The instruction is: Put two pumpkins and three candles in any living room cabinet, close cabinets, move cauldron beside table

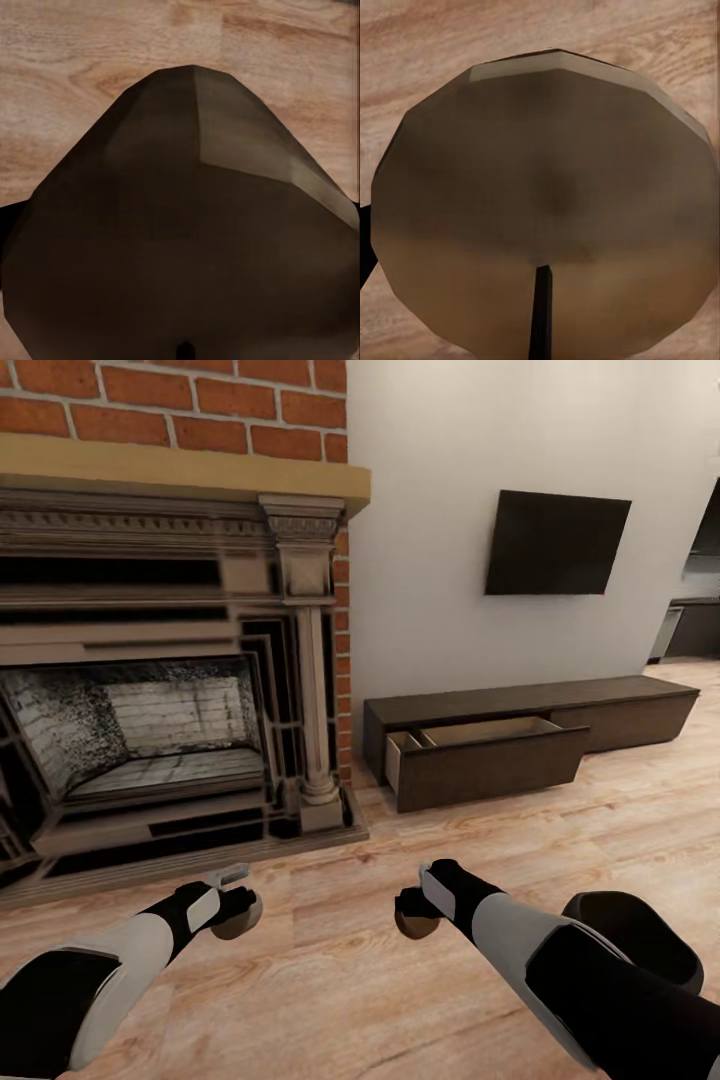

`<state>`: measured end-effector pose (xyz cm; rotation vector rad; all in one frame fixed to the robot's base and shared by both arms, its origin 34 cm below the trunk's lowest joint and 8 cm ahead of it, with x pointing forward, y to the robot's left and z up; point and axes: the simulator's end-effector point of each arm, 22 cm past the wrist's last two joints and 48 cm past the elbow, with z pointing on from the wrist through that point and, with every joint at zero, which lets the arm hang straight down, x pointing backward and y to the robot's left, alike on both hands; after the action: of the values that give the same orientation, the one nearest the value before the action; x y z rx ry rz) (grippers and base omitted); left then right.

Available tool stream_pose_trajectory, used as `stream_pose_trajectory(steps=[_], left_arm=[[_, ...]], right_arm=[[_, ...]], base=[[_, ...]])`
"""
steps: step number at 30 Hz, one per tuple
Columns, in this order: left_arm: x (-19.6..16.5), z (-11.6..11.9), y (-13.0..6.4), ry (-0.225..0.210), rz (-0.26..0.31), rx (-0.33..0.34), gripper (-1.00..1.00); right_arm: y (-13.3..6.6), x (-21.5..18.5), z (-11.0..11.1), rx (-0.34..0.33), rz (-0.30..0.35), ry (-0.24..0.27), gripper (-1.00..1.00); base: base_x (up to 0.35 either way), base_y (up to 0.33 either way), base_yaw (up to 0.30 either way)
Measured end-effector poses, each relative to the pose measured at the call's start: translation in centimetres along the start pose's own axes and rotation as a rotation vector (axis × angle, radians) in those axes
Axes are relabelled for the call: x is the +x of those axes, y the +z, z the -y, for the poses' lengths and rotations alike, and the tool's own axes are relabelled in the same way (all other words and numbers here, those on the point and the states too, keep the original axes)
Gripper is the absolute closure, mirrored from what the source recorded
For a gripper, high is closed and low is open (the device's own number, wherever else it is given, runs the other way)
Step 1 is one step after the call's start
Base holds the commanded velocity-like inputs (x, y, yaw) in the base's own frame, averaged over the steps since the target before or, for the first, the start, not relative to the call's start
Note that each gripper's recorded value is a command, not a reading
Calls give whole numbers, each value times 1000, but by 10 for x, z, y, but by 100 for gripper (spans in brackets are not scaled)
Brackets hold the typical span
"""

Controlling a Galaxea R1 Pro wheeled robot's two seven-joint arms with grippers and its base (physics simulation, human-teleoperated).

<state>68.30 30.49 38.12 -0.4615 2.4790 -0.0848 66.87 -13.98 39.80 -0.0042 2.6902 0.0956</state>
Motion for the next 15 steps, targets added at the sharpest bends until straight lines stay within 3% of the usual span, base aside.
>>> stream_pose_trajectory(steps=[9, 15], left_arm=[[-16, 5, -16, -3, 35, 11, 100], [-13, 3, -13, -3, 30, 8, 100]], right_arm=[[-19, -13, -1, 0, 36, -3, 100], [-15, -10, -2, -2, 29, -1, 100]], base=[[0, 0, 0], [0, 0, 0]])
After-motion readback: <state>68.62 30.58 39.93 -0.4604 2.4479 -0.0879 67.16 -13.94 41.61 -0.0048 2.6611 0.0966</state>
